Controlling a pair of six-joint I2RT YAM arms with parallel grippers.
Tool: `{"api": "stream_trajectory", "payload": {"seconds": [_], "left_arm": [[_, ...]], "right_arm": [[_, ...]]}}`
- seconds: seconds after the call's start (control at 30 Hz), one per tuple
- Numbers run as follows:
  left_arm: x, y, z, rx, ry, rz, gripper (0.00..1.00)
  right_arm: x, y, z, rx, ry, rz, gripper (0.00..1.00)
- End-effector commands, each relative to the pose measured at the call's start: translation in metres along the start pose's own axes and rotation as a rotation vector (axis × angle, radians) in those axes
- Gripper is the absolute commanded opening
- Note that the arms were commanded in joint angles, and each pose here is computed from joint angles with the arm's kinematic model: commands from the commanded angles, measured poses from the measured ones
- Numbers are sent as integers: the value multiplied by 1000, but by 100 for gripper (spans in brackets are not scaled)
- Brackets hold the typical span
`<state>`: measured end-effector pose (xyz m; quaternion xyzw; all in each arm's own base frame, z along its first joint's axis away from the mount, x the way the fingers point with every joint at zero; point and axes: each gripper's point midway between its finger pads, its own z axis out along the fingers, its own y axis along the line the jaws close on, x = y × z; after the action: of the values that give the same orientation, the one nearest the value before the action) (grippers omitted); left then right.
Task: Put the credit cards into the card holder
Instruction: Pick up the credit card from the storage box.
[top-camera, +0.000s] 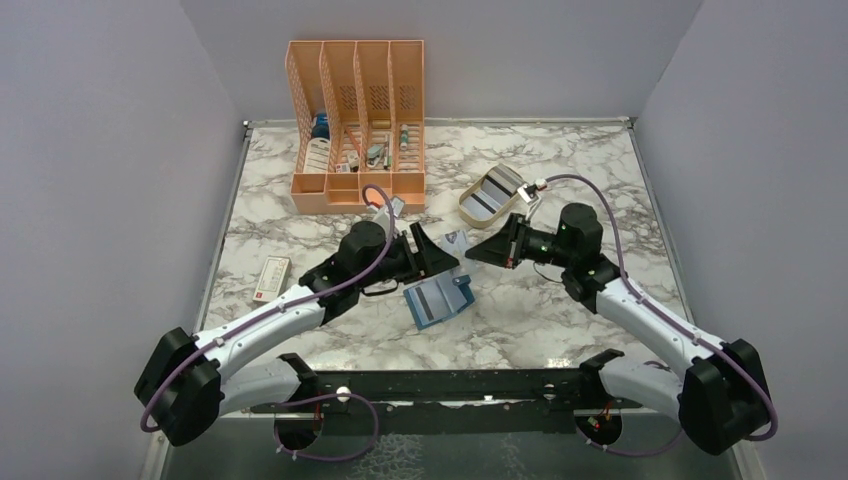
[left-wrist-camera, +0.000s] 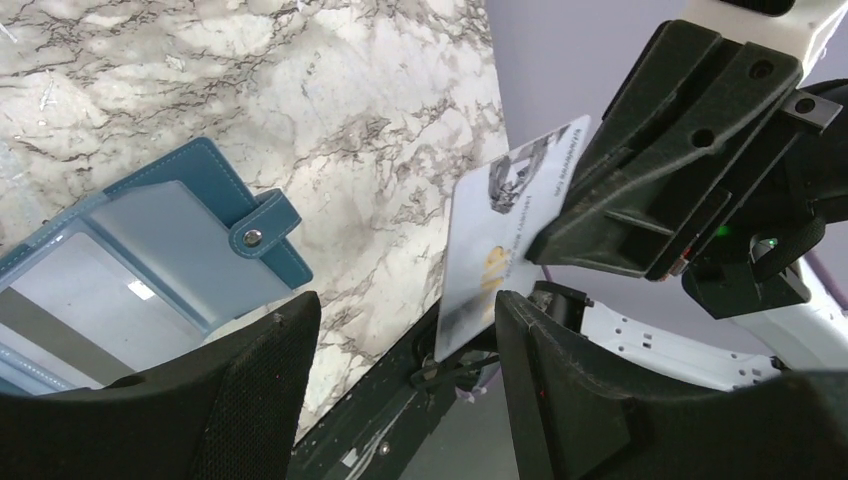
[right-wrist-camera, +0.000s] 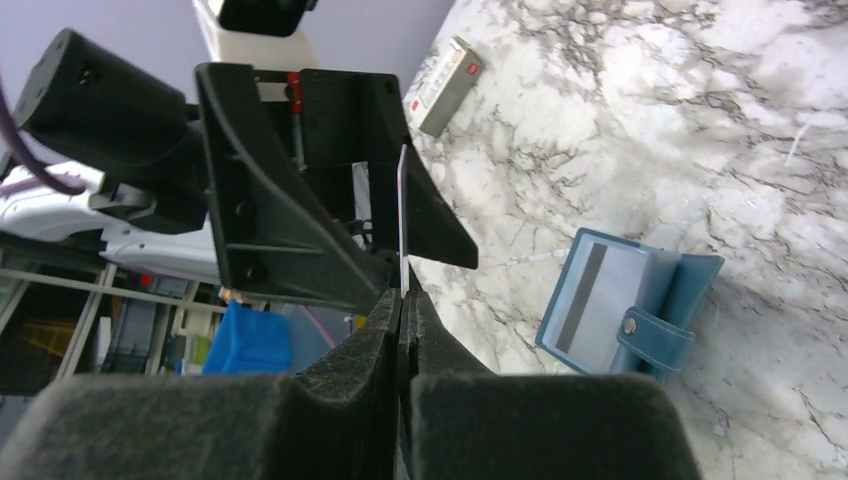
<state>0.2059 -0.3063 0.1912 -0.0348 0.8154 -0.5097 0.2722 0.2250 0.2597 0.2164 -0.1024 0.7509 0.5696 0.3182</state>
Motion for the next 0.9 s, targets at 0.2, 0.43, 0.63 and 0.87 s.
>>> {"api": "stream_trajectory", "payload": {"seconds": [0.2, 0.43, 0.63, 0.87], "left_arm": [[-10, -21, -8, 92, -62, -21, 49], [-12, -21, -11, 102, -89, -44, 14], [-11, -14, -9, 84, -95, -31, 0], [-10, -7, -10, 75, -106, -12, 0]], "right_arm": [[11, 24, -8, -132, 41, -16, 1], [25, 11, -7, -114, 80, 12, 1], [28, 3, -5, -89, 96, 19, 2], [31, -6, -4, -51, 98, 24, 20]]}}
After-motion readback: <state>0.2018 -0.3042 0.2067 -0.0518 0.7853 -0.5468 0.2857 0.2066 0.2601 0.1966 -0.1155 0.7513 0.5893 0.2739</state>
